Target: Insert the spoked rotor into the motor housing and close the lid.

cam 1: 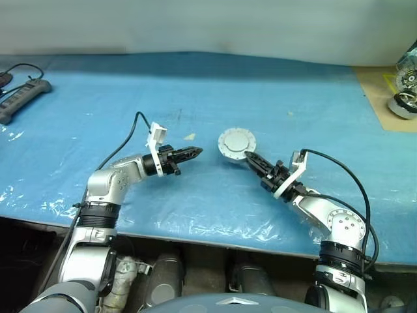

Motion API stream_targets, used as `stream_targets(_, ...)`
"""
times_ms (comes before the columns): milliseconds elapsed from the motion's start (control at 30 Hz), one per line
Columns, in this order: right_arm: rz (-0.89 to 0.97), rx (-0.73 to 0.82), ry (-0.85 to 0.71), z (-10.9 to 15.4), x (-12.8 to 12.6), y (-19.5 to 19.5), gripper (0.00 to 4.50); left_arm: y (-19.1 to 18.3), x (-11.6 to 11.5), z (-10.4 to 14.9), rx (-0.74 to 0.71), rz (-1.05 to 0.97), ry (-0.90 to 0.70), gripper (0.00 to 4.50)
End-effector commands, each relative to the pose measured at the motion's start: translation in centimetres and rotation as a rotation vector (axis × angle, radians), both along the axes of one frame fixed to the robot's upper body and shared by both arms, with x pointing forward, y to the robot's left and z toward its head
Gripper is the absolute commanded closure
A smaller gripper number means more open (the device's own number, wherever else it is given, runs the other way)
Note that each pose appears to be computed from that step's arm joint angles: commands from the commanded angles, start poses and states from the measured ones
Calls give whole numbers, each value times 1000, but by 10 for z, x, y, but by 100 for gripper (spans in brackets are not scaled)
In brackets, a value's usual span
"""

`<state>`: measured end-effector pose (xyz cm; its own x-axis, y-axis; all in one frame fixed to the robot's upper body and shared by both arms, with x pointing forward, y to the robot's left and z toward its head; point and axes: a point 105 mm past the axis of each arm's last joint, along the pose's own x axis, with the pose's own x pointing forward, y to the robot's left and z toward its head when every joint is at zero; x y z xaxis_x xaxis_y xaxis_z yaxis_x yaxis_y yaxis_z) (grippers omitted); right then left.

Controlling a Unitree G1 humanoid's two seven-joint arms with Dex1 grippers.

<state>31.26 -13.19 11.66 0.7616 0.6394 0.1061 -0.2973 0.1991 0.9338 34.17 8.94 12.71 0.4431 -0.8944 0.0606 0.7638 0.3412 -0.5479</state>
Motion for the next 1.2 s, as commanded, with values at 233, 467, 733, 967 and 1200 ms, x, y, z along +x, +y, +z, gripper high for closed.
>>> stream_targets(233, 154, 29, -217, 63, -15, 31, 345, 1, -17, 15, -288, -24, 88, 147)
stream_targets(467, 164, -18, -218, 65, -13, 26, 345, -6, -24, 13, -324, -37, 136, 2)
stream_targets(733, 202, -39, -224, 67, -16, 31, 345, -37, -15, 10, -364, -58, 158, 2)
stream_targets(967, 201, -59, -207, 63, -15, 31, 345, -54, -15, 33, -459, -108, 138, 2)
stream_targets(1200, 190, -69, -189, 59, -14, 31, 345, -68, 7, 25, -476, -21, 216, 2)
